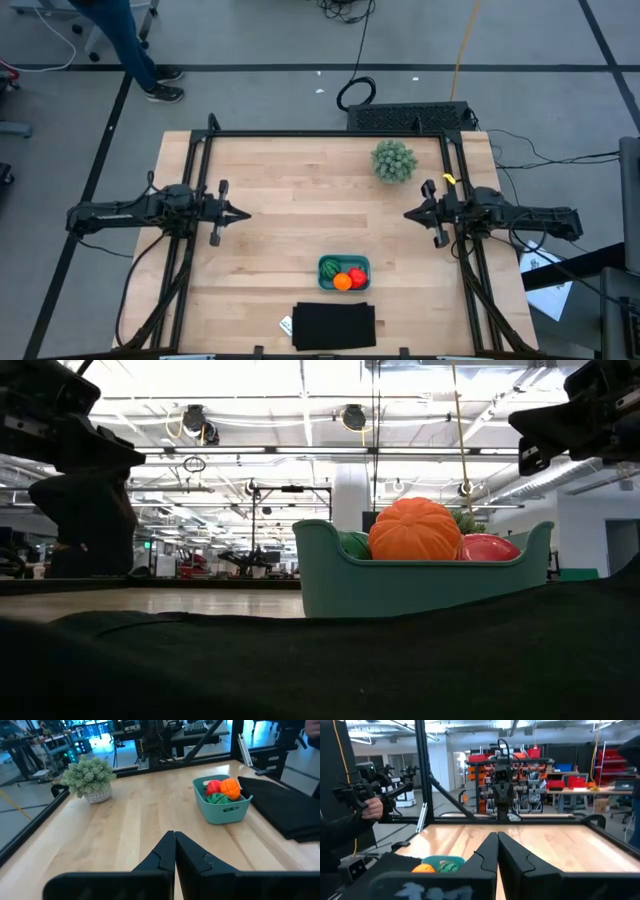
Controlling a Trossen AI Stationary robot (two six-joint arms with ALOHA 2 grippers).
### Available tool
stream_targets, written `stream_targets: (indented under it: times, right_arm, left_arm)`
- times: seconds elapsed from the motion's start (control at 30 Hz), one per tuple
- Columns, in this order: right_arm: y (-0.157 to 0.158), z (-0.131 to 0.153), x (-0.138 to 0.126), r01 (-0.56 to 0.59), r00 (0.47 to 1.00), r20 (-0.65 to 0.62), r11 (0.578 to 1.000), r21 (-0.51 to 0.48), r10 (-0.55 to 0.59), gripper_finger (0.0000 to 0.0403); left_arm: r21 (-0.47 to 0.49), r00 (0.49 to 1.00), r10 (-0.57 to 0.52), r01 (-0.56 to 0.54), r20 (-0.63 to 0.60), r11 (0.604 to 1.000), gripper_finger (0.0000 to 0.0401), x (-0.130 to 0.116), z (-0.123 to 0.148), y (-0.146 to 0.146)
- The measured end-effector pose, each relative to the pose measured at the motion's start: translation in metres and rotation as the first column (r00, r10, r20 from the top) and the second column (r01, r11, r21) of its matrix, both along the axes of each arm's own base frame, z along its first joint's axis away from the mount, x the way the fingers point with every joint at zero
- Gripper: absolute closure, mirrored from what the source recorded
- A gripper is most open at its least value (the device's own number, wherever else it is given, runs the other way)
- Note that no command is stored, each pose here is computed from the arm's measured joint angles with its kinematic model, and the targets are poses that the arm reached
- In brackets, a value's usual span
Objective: Pick and placing Produce into tupperware
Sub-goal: Return to home position
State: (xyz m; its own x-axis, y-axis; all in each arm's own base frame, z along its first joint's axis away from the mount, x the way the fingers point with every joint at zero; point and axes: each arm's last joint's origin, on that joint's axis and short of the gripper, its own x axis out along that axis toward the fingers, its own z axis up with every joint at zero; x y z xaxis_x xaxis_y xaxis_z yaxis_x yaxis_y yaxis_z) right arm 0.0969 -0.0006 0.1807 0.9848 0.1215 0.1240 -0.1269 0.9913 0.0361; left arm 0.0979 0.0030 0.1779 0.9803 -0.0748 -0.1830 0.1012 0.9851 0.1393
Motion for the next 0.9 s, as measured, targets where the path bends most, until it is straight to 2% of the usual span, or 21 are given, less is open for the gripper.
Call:
stream_targets:
  times: [0.23,0.53,0.9]
  right_arm:
    - [0.0001,0.0017,-0.0002,-0.003,1.000,0.017,1.000,0.006,0.003,0.0403]
    - [0.0001,0.0016,-0.0002,-0.004,1.000,0.017,1.000,0.006,0.004,0.0403]
    - [0.0002,0.0016,-0.0002,-0.004,1.000,0.017,1.000,0.006,0.004,0.0403]
  left_arm:
    - [-0.076,1.000,0.014,-0.015,-0.005,0.997,0.0382,0.0000,0.0001,0.0000]
    - [-0.071,1.000,0.014,-0.014,-0.004,0.997,0.0399,0.0000,0.0002,0.0000]
    - [-0.067,1.000,0.013,-0.013,-0.004,0.998,0.0376,0.0000,0.0002,0.0000]
